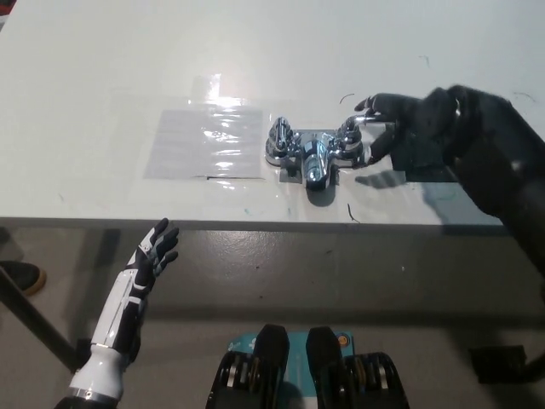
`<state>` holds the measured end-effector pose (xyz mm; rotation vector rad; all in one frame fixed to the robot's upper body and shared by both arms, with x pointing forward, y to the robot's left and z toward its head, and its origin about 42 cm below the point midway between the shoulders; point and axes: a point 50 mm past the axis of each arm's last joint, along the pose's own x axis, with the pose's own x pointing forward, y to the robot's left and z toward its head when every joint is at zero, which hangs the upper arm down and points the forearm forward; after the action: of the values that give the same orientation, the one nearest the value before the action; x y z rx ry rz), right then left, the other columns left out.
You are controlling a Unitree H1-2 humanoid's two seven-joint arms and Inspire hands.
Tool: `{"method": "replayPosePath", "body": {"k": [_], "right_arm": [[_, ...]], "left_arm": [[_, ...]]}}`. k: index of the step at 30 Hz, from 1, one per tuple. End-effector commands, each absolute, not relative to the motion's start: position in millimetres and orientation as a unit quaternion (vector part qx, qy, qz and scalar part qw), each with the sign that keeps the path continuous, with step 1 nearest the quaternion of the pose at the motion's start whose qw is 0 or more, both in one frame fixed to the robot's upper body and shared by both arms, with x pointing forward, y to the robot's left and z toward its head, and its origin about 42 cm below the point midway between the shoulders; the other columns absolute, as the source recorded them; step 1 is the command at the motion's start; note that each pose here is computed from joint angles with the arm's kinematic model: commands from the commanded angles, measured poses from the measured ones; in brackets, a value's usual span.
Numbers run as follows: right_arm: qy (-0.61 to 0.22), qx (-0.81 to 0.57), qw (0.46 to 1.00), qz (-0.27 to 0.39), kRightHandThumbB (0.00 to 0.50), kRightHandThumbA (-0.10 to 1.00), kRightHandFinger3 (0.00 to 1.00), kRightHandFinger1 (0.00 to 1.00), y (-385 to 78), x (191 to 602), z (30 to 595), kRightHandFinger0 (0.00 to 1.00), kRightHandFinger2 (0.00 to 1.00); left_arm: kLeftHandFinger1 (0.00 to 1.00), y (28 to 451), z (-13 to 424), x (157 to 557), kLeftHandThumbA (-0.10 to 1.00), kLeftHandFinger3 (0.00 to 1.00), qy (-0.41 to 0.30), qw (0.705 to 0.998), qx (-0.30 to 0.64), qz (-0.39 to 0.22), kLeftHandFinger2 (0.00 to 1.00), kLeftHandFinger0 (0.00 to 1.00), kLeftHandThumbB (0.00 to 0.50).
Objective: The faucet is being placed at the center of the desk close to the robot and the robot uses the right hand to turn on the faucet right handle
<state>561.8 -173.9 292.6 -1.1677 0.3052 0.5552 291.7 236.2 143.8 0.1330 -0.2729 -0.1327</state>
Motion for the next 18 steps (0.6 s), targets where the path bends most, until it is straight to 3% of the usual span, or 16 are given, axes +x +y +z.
{"method": "replayPosePath", "body": {"k": [1, 3, 8, 12, 18], "right_arm": [[-0.127, -0.398, 0.739, 0.529, 0.500, 1.00, 1.00, 1.00, -222, 402, 493, 1.00, 1.00], [-0.183, -0.416, 0.754, 0.475, 0.500, 1.00, 1.00, 1.00, -235, 383, 508, 1.00, 1.00], [-0.356, -0.470, 0.776, 0.224, 0.497, 1.00, 1.00, 1.00, -265, 319, 532, 1.00, 1.00], [-0.405, -0.473, 0.772, 0.122, 0.500, 1.00, 1.00, 1.00, -284, 298, 550, 1.00, 1.00], [-0.459, -0.461, 0.759, 0.024, 0.487, 1.00, 1.00, 1.00, -303, 284, 588, 1.00, 1.00]], "left_arm": [[1.00, 235, 162, 297, 1.00, 1.00, -0.178, 0.978, 0.072, -0.082, 1.00, 1.00, 0.343], [1.00, 237, 163, 300, 1.00, 1.00, -0.180, 0.977, 0.075, -0.082, 1.00, 1.00, 0.338], [1.00, 240, 158, 299, 1.00, 1.00, -0.172, 0.979, 0.075, -0.084, 1.00, 1.00, 0.337], [1.00, 242, 153, 294, 1.00, 1.00, -0.162, 0.981, 0.075, -0.082, 1.00, 1.00, 0.340], [1.00, 241, 149, 289, 1.00, 1.00, -0.155, 0.982, 0.070, -0.078, 1.00, 1.00, 0.327]]}}
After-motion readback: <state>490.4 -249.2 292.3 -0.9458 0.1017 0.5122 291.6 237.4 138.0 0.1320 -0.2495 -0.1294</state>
